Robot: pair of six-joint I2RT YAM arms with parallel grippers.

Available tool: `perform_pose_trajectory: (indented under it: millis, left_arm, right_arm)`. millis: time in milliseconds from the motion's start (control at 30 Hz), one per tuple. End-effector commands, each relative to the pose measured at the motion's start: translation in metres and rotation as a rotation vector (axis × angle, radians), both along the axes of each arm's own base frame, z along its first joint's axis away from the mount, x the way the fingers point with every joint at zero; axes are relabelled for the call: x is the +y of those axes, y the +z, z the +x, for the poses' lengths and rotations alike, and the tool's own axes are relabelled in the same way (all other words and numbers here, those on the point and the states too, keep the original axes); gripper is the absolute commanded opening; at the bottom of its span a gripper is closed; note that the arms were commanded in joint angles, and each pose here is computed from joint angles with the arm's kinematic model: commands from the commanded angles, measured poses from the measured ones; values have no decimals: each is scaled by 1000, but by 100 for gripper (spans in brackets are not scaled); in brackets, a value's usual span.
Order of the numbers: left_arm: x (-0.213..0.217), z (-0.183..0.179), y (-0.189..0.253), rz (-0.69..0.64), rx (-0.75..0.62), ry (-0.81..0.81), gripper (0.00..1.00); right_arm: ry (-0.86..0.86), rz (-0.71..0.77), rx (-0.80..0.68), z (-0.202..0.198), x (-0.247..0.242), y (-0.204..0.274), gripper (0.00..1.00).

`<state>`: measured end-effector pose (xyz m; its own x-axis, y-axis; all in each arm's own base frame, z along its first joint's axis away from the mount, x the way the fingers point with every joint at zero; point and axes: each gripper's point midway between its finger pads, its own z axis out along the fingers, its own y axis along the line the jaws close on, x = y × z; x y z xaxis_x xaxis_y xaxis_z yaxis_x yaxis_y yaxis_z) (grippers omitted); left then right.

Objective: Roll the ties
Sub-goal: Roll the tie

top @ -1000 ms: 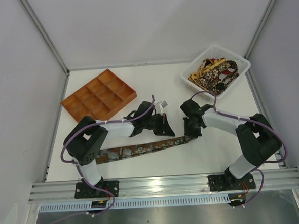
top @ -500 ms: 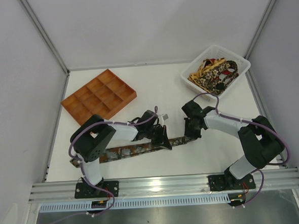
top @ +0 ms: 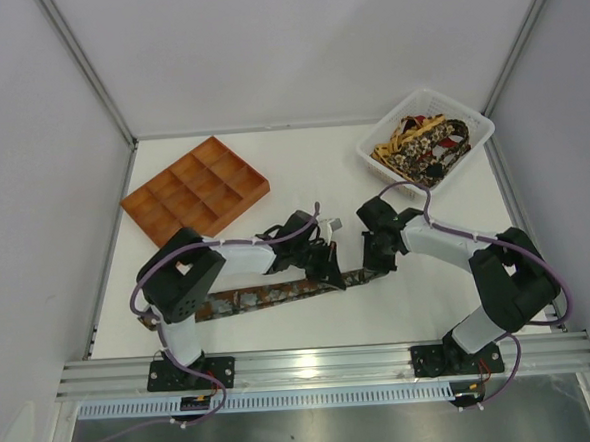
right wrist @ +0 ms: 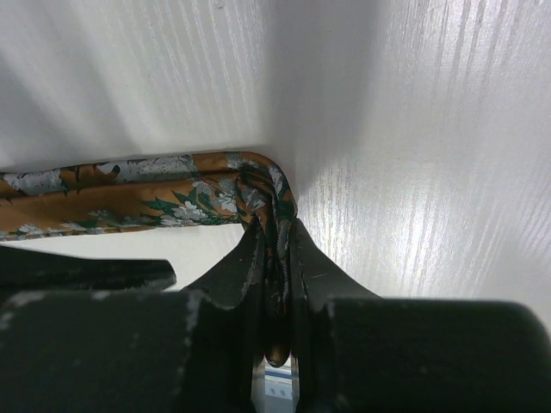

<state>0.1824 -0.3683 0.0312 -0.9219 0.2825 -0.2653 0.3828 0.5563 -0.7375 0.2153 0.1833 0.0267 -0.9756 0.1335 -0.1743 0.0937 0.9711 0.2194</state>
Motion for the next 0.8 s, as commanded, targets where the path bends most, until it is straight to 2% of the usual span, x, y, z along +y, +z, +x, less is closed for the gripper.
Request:
perform_pose_trajectory:
  millis: [0,133,267,567,700,767]
  left_arm:
    - [-23,10,40,-137,-69,-1,0]
    - [-44,27,41,-170,-38,37,0]
    - [-53,32,15,-141,26,45,0]
    - [-56,43,0,-109,25,67,0]
    - [-53,45,-7,-92,40,76,0]
    - [-51,44,-10,-87,49,76,1]
  right_arm:
    - [18,7,-25,8,6,9,0]
    - [23,22,-26,10,10,12,0]
    - [31,24,-30,12,11,15,0]
    - [50,51,-16,9,17,13,1]
    - [74,22,-6,7,15,11,10]
    - [80,15,-14,9,15,13,19]
